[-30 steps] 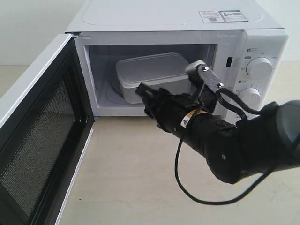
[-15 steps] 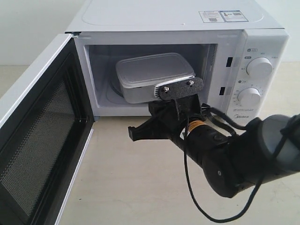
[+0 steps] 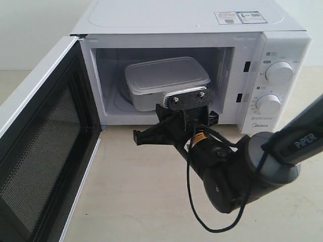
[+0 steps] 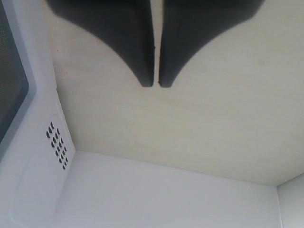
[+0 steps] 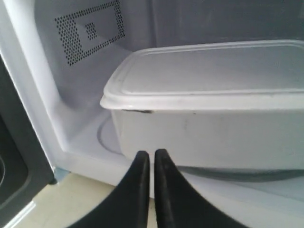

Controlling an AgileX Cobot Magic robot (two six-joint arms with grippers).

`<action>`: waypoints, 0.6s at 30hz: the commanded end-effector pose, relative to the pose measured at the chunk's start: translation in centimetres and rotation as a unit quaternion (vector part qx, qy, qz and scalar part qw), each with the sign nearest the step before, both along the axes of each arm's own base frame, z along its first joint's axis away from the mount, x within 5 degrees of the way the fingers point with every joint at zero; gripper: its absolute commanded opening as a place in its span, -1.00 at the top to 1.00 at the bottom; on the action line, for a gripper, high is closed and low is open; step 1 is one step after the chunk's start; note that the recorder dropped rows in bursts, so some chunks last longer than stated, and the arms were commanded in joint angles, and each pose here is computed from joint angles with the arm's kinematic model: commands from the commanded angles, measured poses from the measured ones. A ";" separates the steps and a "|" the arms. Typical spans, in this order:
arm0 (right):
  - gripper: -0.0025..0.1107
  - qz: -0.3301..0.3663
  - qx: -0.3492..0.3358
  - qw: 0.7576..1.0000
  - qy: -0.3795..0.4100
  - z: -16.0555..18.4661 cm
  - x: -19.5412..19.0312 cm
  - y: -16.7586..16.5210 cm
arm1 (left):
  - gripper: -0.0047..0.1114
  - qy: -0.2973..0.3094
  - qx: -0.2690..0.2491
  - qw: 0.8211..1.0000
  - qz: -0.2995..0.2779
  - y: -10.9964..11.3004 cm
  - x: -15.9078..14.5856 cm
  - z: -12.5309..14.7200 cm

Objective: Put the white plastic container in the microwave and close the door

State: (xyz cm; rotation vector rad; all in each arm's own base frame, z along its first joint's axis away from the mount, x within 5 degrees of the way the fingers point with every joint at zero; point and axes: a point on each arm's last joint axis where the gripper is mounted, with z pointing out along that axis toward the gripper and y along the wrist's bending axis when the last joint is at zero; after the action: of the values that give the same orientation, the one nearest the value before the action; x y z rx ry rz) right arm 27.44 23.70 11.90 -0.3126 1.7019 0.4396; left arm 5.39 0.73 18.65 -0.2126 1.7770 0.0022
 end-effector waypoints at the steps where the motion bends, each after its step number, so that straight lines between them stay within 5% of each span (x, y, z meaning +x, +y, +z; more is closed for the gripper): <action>1: 0.96 -0.009 0.009 1.000 0.007 0.1 1.4 0.7 | 0.84 0.000 0.000 1.000 -0.003 0.0 0.0 -0.1; 18: 0.96 -0.044 0.022 0.998 0.039 0.5 7.6 0.9 | 0.84 0.000 0.000 1.000 -0.003 0.0 0.0 -0.1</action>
State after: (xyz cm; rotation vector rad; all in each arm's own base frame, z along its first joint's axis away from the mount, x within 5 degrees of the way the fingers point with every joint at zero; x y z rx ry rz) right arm 34.34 24.81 12.19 -0.1975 1.7777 0.4368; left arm 5.39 0.73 18.65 -0.2126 1.7770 0.0022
